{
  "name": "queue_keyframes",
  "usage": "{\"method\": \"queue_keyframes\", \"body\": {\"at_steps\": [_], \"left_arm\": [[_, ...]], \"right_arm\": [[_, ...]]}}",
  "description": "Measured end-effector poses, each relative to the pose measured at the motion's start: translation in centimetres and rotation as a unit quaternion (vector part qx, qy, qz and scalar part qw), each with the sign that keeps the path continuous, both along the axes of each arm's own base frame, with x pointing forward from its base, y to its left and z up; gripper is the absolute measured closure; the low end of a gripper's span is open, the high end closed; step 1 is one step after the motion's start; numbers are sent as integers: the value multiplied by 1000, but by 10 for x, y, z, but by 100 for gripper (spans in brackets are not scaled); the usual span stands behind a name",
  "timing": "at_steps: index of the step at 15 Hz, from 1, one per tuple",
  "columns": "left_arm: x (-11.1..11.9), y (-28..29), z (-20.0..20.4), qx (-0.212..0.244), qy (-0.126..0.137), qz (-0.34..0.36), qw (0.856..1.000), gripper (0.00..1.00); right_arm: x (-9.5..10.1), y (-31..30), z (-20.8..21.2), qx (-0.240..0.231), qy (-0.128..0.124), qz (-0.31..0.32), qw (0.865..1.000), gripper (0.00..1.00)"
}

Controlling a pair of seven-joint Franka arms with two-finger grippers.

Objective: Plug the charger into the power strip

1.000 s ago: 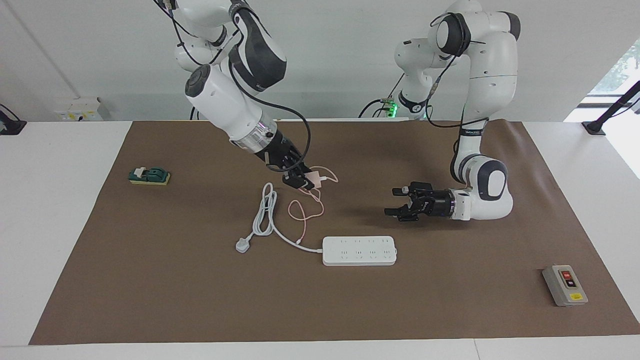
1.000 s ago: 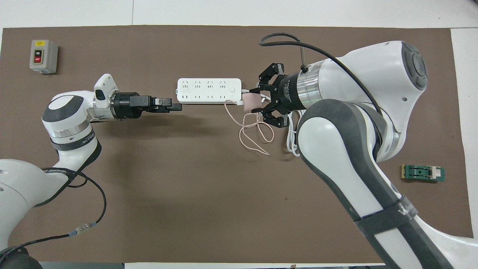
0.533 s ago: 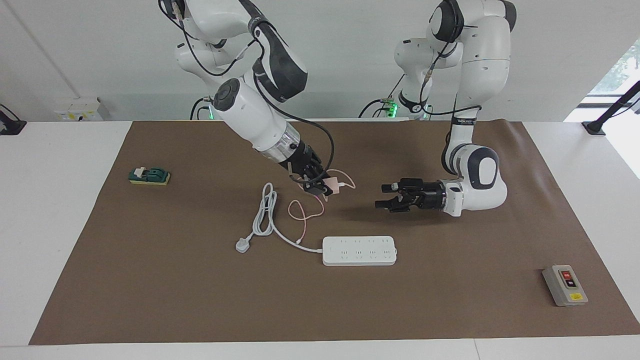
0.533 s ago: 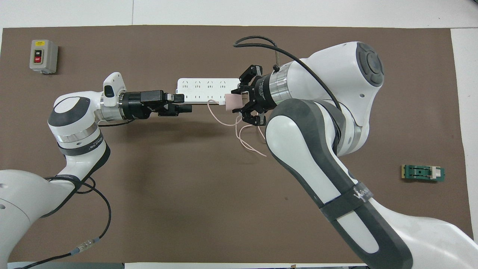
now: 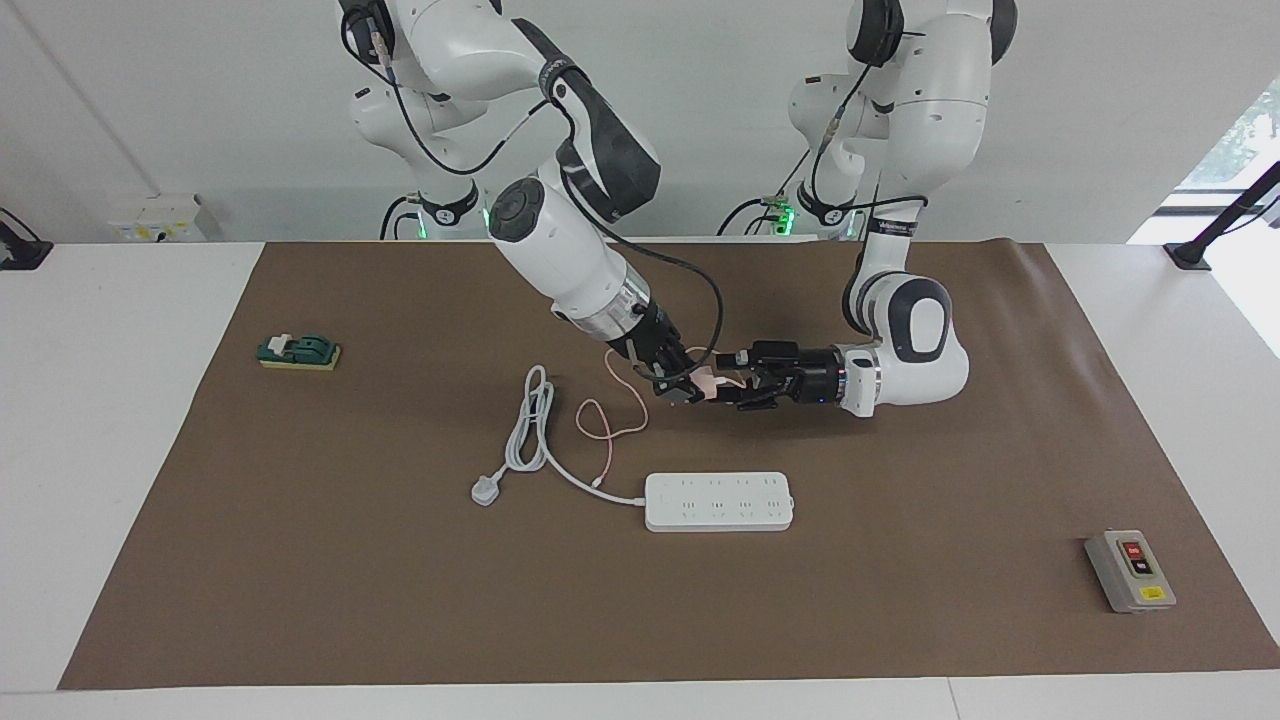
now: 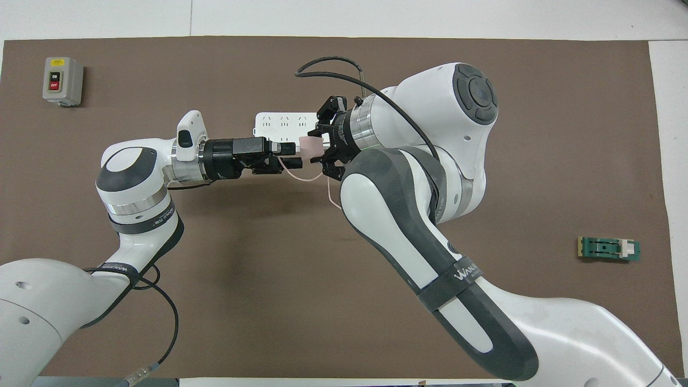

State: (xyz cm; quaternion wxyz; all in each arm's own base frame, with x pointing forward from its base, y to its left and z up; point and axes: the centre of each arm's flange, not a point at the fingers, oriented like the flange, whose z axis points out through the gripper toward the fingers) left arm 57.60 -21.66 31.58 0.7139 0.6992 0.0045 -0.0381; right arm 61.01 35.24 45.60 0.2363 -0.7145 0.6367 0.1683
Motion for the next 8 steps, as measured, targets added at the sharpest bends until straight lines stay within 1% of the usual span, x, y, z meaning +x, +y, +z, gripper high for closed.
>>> {"method": "queue_keyframes", "body": {"at_steps": [2, 5, 6, 7, 8], "left_arm": [[1, 3, 9, 4, 6, 5, 1000, 0], [5, 8, 20, 27, 3, 31, 999, 2], [6, 8, 20, 32, 2, 36, 999, 6], [5, 6, 19, 38, 2, 39, 999, 6], [4, 3, 18, 43, 2, 41, 998, 9]], "right_arm": [[1, -1, 1, 0, -1, -1, 1000, 53], [3, -4, 0, -1, -1, -5, 1000, 53], [4, -6, -1, -3, 3, -11, 1000, 53], [4, -7, -2, -11, 6, -19, 1000, 53], [4, -7, -2, -21, 10, -26, 999, 53]]}}
